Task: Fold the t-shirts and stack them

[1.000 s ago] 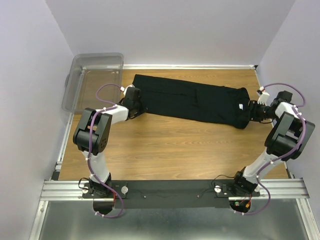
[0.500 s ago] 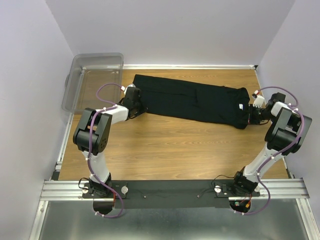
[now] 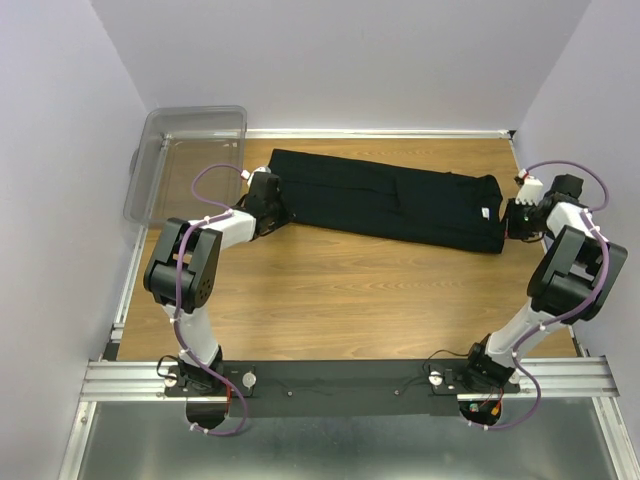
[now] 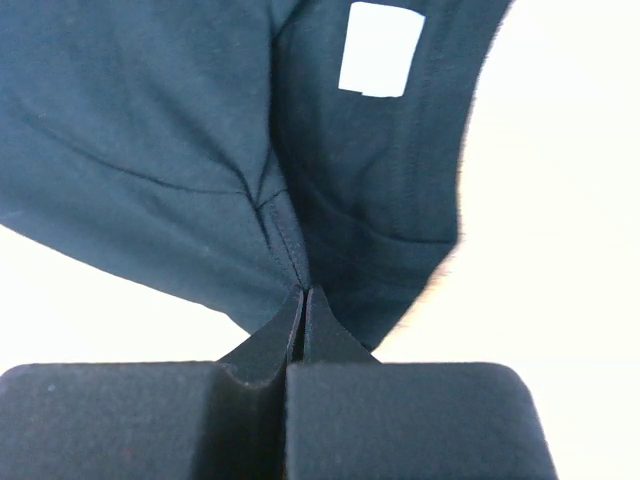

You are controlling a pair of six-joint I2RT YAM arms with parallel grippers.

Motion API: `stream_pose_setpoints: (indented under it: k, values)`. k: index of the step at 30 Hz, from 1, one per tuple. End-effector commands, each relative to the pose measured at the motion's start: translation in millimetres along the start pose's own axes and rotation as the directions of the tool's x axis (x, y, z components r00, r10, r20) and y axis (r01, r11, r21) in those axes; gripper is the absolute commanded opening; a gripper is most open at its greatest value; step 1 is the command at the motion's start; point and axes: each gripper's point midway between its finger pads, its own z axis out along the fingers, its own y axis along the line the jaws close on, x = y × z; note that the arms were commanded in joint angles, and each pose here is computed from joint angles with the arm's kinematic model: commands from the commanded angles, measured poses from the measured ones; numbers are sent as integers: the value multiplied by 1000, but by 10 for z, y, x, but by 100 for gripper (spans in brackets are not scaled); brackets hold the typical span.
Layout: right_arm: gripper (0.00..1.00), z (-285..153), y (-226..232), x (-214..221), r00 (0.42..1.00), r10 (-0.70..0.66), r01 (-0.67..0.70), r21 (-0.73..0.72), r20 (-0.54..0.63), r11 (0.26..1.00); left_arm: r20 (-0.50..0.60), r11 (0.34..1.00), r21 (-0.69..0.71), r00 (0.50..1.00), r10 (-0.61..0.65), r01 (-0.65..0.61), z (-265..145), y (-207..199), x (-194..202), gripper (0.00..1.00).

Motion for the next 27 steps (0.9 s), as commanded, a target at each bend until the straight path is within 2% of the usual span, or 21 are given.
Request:
stream_pose_setpoints:
  k: [1,7,9,11,12,14,17,18,19,21,24,25,27]
  values:
    - [1,-15,-250,-115,999,-33,32,118,8,993,36,1000,2,999,12,-13,-82,-4,-130,0]
    - [1,31,-390,-79,998,-57,60,165,-20,985,32,1000,-3,999,16,-16,-73,21,-116,0]
    - [10,61,-400,-56,998,-51,55,160,-30,986,30,1000,2,999,22,-22,-75,13,-116,0]
    - [24,64,-399,-31,998,-46,51,162,-35,985,26,999,14,999,36,-36,-77,-5,-110,0]
    - [36,39,-394,-38,998,-51,56,167,-32,984,18,998,35,999,44,-45,-83,-38,-95,0]
    - [43,2,-399,-44,998,-54,58,182,-28,982,10,995,74,998,61,-62,-123,-101,-75,0]
    - [45,-132,-394,-157,998,-70,67,215,5,974,24,980,178,996,90,-93,-241,-277,-79,1]
    - [45,-169,-391,-184,997,-74,69,224,13,972,33,972,210,994,100,-105,-286,-331,-87,5]
    - [46,-201,-375,-216,997,-79,72,225,24,972,61,963,244,993,105,-117,-333,-411,-143,18]
    - [51,-241,-296,-261,996,-73,61,203,52,977,89,942,303,988,123,-145,-496,-526,-175,29]
    - [55,-172,-84,-229,996,-45,37,93,80,995,157,891,409,977,145,-197,-779,-768,-249,48]
    - [55,-161,-18,-218,996,-38,33,60,86,998,218,861,448,963,157,-242,-951,-899,-358,52]
    - [56,-157,215,-247,991,-58,65,-54,124,996,253,831,478,950,182,-286,-1106,-982,-376,54]
